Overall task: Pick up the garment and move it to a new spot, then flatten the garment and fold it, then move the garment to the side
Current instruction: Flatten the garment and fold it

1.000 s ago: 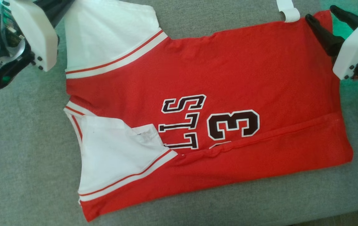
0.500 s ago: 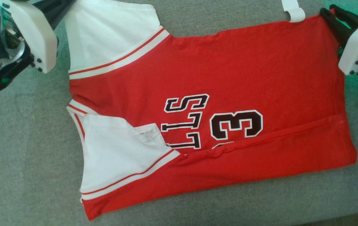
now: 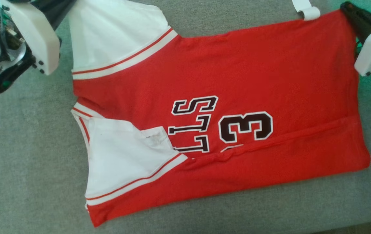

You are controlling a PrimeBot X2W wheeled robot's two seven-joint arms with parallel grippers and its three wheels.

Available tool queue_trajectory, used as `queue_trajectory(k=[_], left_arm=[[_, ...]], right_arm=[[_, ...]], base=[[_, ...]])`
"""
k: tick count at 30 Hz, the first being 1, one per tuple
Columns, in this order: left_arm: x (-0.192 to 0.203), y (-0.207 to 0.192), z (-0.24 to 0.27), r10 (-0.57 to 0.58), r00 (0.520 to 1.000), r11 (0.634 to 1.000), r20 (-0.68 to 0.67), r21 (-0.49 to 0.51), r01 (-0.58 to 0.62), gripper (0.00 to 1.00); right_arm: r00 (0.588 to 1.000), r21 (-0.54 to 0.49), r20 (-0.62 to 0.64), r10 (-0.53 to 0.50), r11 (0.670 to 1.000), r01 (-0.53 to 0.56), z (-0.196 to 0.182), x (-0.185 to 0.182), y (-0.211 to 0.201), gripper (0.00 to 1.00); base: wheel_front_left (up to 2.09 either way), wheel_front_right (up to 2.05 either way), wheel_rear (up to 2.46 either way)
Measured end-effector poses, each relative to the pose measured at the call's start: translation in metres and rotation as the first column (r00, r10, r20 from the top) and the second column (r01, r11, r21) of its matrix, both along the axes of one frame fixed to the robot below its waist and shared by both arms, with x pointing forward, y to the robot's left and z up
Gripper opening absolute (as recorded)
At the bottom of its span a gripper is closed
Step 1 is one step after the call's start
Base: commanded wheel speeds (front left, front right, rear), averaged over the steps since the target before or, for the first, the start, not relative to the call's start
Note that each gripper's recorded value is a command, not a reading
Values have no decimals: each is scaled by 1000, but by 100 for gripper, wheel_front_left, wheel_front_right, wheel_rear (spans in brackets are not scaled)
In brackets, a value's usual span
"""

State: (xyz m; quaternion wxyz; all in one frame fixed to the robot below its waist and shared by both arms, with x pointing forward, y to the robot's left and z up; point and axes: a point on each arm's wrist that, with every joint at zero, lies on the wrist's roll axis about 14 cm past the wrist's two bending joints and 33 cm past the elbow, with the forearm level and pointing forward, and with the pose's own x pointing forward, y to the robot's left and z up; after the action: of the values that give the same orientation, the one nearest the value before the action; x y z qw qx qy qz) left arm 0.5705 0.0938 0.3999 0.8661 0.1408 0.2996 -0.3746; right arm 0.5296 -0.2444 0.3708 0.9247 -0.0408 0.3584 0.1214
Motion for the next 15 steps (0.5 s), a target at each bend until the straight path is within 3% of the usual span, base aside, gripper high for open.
queue_trajectory(k=[10, 15], left_arm=[[33, 1, 59, -14, 956, 998, 293, -52, 30, 0], [35, 0, 82, 9, 938, 996, 348, -87, 23, 0]], right_arm=[[974, 57, 225, -40, 998, 28, 48, 24, -5, 0], [944, 86, 322, -71, 995, 46, 76, 35, -10, 0]], base=[[0, 0, 0], [0, 0, 0]])
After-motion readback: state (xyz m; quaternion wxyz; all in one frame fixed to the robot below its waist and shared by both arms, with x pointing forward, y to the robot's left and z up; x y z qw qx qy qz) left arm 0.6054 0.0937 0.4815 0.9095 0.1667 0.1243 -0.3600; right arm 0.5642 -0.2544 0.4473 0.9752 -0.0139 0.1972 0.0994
